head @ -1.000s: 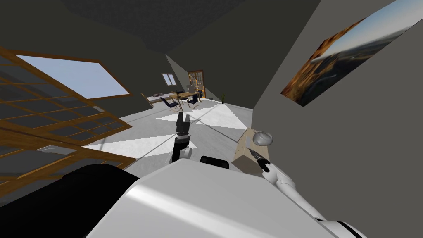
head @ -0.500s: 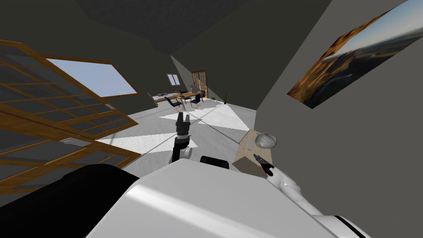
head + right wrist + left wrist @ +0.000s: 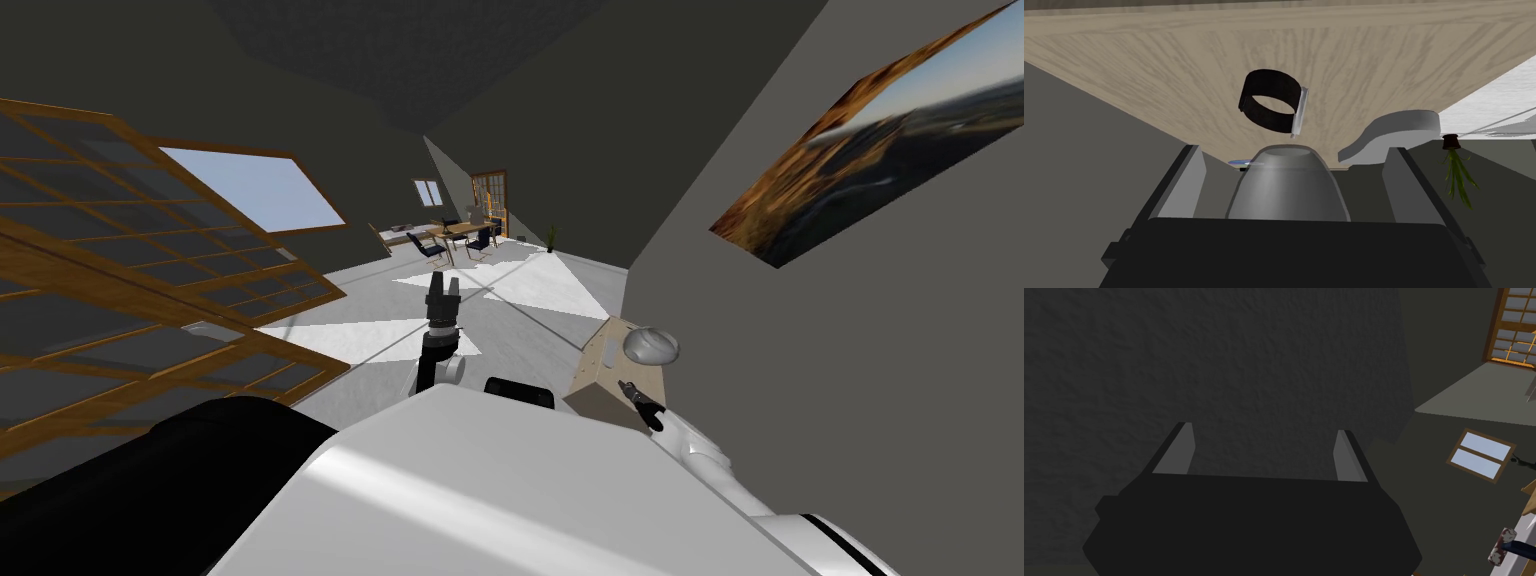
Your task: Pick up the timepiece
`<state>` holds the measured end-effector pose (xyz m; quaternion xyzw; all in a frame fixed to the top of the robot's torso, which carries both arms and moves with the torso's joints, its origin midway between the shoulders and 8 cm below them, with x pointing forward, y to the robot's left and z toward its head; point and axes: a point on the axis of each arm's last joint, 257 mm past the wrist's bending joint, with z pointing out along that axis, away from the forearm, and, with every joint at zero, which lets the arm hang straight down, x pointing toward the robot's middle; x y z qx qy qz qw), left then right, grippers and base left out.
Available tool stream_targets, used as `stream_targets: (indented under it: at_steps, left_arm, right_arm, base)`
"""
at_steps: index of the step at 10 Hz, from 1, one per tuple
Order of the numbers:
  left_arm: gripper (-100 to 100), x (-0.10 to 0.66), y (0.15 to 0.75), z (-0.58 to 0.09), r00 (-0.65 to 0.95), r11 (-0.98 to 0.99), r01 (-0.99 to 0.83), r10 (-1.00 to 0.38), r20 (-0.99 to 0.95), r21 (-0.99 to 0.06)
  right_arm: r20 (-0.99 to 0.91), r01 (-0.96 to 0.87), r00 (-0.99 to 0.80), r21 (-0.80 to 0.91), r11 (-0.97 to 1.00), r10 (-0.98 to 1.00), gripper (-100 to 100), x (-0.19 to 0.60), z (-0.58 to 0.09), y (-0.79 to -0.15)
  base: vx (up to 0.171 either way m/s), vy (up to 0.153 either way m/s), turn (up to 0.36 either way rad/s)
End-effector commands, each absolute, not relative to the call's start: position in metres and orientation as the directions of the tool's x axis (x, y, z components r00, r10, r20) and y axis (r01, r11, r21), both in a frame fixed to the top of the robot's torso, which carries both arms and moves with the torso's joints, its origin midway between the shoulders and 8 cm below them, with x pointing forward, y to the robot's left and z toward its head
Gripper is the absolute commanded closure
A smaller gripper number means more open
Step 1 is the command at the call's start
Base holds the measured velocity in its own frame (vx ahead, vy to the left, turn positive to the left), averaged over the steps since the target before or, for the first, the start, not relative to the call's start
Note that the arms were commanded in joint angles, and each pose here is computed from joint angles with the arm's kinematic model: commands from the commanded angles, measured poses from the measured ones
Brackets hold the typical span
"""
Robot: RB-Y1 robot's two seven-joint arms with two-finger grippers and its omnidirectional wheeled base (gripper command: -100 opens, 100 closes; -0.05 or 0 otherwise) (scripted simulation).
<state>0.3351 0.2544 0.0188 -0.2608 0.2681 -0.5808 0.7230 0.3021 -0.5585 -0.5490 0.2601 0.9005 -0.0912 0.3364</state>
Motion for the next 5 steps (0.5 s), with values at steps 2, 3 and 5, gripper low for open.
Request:
stream_targets:
  at_steps: [2,3,5]
  left_arm:
    - [0,0.335,0.254,0.019,0.182,0.189,0.700,-0.980,-0.085,-0.689]
    - [0,0.335,0.254,0.019,0.182,0.189,0.700,-0.980,-0.085,-0.689]
    - [0,0.335,0.254,0.019,0.182,0.189,0.700,-0.980,-0.085,-0.689]
  right_arm:
    - [-0.640,0.540,-0.652,-0.015,0.842,0.407,-100,0.291,-0.554,-0.567]
    - [-0.628,0.549,-0.663,-0.036,0.835,0.409,-100,0.280,-0.558,-0.573]
    - [-0.629,0.545,-0.663,-0.033,0.838,0.407,-100,0.282,-0.558,-0.572]
  base:
    - [-0.001,-0.005,0.082]
    - [-0.001,-0.004,0.103]
    - [-0.001,-0.003,0.029]
